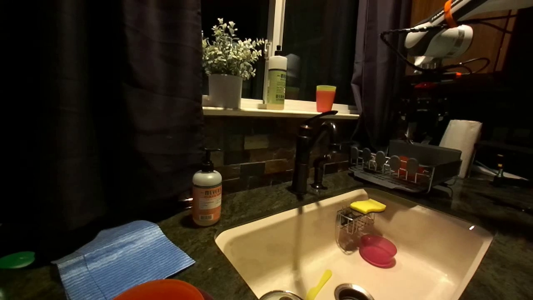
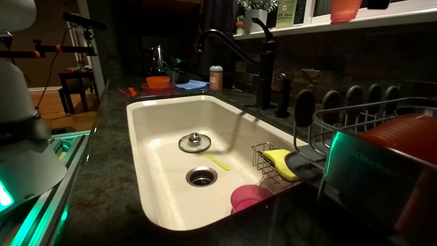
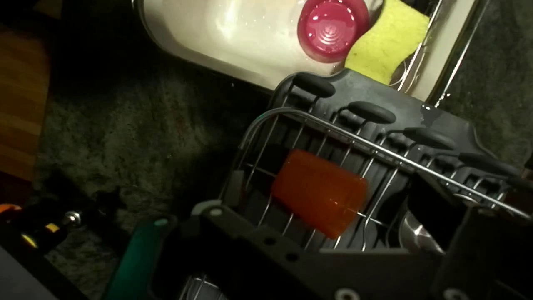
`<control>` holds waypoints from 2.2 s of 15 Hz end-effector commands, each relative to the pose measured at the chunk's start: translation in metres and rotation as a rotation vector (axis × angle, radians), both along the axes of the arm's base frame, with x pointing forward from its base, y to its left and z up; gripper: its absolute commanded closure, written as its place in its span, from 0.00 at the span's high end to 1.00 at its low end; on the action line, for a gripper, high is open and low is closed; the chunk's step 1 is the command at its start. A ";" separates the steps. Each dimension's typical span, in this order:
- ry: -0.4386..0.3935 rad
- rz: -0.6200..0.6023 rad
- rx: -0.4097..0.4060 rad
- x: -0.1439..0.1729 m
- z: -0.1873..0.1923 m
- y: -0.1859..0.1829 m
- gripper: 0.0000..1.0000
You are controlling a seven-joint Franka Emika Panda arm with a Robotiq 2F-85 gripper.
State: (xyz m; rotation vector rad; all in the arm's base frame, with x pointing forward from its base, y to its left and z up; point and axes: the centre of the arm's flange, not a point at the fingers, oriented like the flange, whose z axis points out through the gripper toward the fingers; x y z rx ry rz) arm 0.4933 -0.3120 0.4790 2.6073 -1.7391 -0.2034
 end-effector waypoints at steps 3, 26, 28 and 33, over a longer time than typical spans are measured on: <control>0.042 0.114 0.036 -0.003 -0.032 -0.032 1.00; 0.151 0.116 -0.013 0.065 -0.119 -0.069 1.00; 0.170 0.120 -0.019 0.066 -0.124 -0.070 0.98; 0.209 0.120 -0.011 0.067 -0.130 -0.071 0.65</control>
